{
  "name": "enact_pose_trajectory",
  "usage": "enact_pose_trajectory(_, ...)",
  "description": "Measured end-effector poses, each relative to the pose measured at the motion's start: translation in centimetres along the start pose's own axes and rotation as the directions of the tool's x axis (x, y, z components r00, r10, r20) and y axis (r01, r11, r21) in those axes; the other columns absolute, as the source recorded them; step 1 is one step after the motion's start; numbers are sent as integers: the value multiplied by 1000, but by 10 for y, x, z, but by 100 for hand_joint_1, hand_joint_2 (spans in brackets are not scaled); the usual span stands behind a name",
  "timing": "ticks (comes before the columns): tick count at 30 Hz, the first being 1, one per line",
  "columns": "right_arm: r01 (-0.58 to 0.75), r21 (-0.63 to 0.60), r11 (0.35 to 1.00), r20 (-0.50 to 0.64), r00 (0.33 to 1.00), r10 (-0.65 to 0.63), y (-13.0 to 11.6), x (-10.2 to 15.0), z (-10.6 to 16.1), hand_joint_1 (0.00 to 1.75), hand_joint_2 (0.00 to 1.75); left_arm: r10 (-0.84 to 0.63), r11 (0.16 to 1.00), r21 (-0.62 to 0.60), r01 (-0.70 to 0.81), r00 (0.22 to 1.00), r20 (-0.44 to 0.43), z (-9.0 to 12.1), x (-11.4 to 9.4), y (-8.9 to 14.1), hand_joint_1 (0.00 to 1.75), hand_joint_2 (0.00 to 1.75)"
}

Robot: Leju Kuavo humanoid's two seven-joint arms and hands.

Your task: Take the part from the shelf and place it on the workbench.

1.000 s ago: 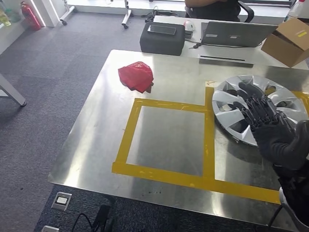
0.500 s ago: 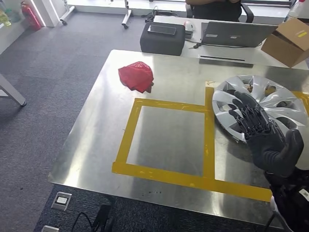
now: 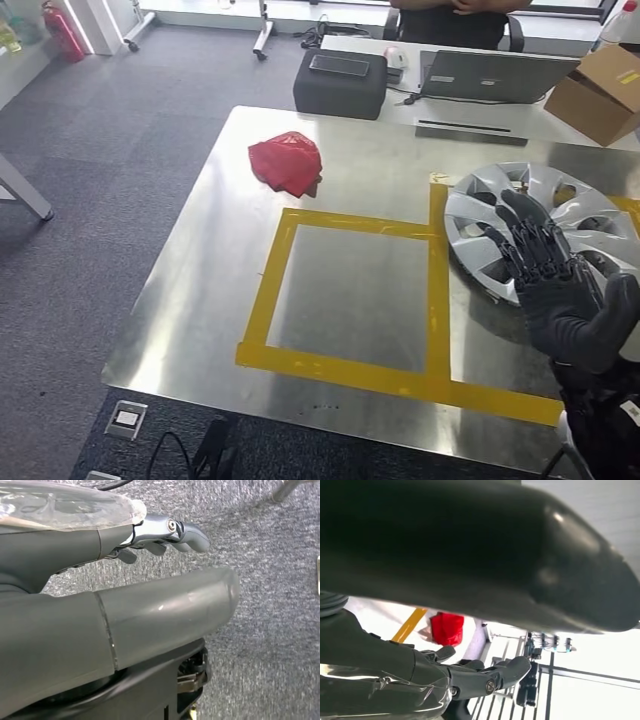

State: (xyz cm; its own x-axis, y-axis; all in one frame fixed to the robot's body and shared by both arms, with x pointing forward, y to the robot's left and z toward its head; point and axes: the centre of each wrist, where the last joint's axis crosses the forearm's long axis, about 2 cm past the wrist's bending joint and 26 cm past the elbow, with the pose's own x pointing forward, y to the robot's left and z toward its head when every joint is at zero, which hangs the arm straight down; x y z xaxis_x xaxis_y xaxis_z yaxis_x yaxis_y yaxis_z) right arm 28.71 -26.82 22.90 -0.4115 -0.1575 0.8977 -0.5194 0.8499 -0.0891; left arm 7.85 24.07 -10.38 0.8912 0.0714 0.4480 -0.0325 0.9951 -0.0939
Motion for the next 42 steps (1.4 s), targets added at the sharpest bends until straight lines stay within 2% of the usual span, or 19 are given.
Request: enact_pose_trajectory(42, 32, 11, 999, 2, 999, -32, 3, 1, -2, 0, 0, -20, 1000, -10, 19, 1000, -13, 0, -1, 2, 0, 0)
